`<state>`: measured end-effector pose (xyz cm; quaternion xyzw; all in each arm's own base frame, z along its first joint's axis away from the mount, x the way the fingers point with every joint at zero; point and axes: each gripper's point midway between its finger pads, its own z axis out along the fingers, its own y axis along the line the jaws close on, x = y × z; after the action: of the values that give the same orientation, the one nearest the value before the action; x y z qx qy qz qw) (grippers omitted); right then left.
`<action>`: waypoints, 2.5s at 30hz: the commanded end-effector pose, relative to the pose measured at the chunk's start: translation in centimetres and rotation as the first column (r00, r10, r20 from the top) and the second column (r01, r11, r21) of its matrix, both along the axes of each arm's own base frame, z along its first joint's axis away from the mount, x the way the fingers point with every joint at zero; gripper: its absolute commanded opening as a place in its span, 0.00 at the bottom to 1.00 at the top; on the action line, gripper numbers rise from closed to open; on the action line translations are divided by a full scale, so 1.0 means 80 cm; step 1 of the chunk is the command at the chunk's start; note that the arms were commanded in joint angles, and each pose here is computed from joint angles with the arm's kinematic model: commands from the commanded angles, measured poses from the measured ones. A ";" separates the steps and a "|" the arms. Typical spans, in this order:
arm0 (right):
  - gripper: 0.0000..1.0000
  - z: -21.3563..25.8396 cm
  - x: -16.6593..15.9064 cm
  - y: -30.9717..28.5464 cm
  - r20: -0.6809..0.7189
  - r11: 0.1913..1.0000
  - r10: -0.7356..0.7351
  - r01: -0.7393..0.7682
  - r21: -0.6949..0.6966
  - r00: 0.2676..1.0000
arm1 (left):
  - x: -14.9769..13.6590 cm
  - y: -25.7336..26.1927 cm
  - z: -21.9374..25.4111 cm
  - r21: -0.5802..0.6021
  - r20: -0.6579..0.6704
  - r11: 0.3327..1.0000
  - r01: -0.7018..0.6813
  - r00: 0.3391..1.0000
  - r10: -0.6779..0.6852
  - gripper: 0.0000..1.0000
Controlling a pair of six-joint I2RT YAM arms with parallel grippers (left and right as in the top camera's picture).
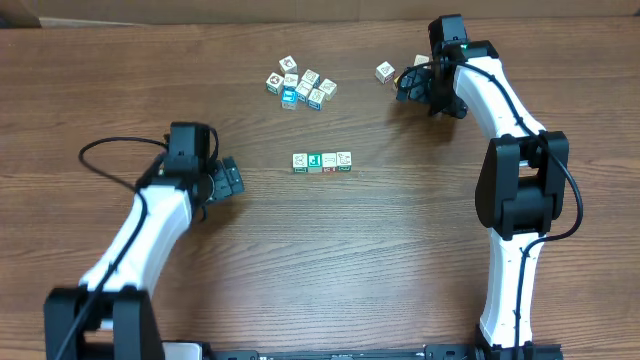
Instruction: Form a horizontal line
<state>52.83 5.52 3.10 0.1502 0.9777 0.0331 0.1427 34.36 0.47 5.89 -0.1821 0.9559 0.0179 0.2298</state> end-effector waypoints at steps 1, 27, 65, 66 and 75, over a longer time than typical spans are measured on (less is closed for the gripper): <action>1.00 0.013 0.002 0.004 0.022 1.000 0.002 -0.002 0.007 1.000 | -0.019 0.009 -0.011 0.043 0.039 0.999 0.028 0.999 -0.030 1.00; 1.00 0.013 0.002 0.004 0.022 1.000 0.002 -0.002 0.007 1.000 | -0.069 0.011 -0.034 0.129 0.381 0.987 0.101 0.913 -0.143 1.00; 1.00 0.013 0.002 0.004 0.022 1.000 0.002 -0.002 0.007 1.000 | -0.120 0.018 0.099 0.357 0.736 0.933 0.049 0.600 -0.314 1.00; 1.00 0.013 0.002 0.004 0.022 1.000 0.002 -0.002 0.007 1.000 | -0.121 0.018 0.105 0.364 0.745 0.930 0.044 0.586 -0.319 1.00; 1.00 0.013 0.002 0.004 0.022 1.000 0.002 -0.002 0.007 1.000 | -0.124 0.017 0.124 0.371 0.781 0.928 0.021 0.533 -0.325 1.00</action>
<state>52.84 5.52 3.11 0.1500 0.9777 0.0331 0.1429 24.51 1.90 15.87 -0.0435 0.7299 0.0529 0.6801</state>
